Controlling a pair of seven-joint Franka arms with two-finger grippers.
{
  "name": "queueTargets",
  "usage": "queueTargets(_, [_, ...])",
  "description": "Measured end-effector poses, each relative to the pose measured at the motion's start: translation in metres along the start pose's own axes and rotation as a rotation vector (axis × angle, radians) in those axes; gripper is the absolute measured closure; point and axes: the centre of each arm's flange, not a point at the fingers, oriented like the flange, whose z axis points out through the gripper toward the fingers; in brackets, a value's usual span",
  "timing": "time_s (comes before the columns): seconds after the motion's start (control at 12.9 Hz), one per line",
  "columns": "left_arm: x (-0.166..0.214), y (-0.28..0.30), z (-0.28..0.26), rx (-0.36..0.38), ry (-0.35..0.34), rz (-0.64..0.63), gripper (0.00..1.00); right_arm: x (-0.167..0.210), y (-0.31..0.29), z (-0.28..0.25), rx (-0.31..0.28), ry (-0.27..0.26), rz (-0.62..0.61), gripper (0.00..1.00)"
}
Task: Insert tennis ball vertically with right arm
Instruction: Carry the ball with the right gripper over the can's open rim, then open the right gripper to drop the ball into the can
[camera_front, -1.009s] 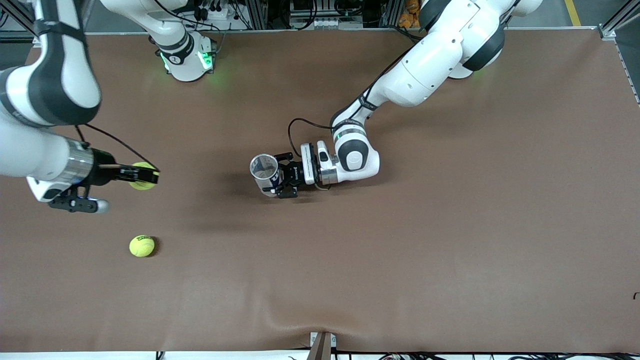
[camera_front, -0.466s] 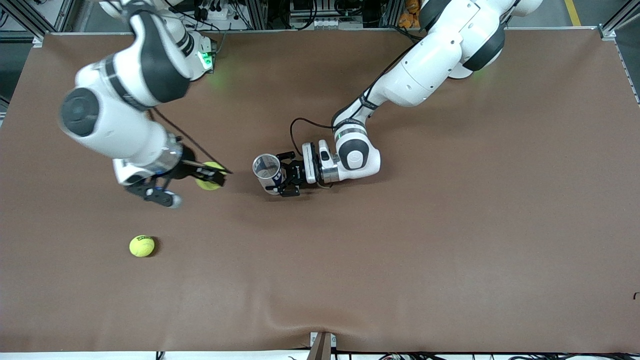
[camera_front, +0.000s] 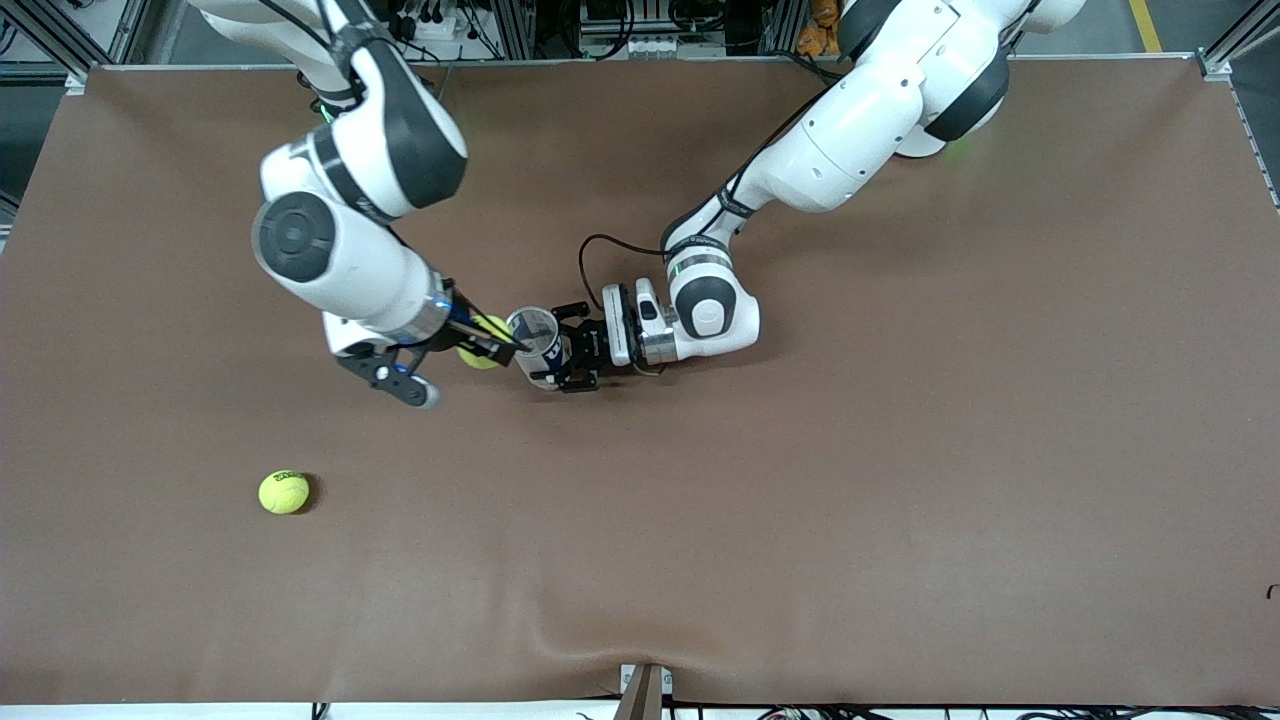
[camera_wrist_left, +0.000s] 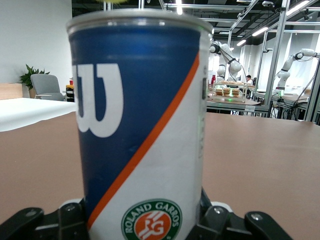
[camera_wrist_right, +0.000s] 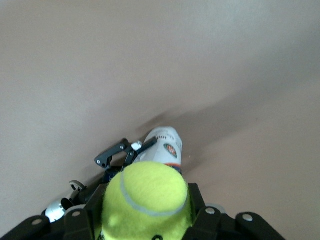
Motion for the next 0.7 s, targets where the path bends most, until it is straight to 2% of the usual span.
queueTargets(0.31, [-0.001,0.007,0.004,0.007,-0.006,-0.012,0.27,-0.022,-0.018,0.031,-0.038,-0.018,0.023,0.32])
queueTargets(0.7, [-0.001,0.007,0.005,0.009,-0.008,-0.014,0.26,-0.025,-0.012,0.048,-0.073,-0.037,0.028,0.32])
